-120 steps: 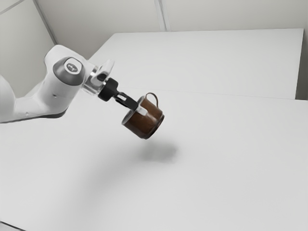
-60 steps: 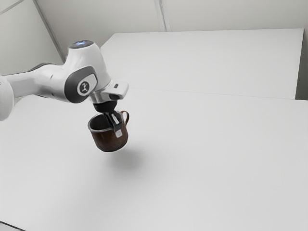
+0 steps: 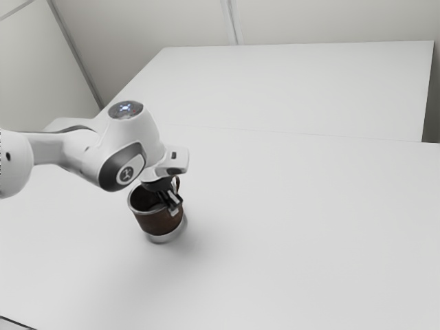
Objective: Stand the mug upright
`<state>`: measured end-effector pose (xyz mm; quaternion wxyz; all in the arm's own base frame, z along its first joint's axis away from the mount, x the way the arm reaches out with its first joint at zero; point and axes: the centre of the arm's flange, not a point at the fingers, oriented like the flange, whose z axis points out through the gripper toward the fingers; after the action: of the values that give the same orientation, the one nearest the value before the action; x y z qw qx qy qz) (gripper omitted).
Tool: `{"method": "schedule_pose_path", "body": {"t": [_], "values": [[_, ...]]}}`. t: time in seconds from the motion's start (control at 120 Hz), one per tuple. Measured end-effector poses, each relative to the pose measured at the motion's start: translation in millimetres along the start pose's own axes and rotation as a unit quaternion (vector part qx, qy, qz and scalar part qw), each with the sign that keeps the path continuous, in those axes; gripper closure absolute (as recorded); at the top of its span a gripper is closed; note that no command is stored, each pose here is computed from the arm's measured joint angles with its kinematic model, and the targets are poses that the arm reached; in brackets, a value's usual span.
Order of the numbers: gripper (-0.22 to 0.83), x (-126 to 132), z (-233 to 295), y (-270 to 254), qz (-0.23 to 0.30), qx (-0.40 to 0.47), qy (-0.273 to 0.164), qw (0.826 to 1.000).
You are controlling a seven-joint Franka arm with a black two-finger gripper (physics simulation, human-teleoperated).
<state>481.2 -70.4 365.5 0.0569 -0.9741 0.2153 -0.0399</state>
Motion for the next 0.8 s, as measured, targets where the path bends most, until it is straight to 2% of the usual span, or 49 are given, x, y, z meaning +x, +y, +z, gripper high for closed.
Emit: {"method": "schedule_pose_path", "body": {"t": [0.217,0.392,0.483,0.625,0.8], "values": [[0.76,3,17,3,-0.035,-0.007,0.002,0.999],[0.40,6,18,10,-0.046,-0.013,0.008,0.999],[0.26,9,11,8,-0.054,-0.013,0.016,0.998],[0.13,21,-13,1,-0.071,-0.016,0.026,0.997],[0.06,45,-67,-14,-0.092,-0.021,0.027,0.995]]}}
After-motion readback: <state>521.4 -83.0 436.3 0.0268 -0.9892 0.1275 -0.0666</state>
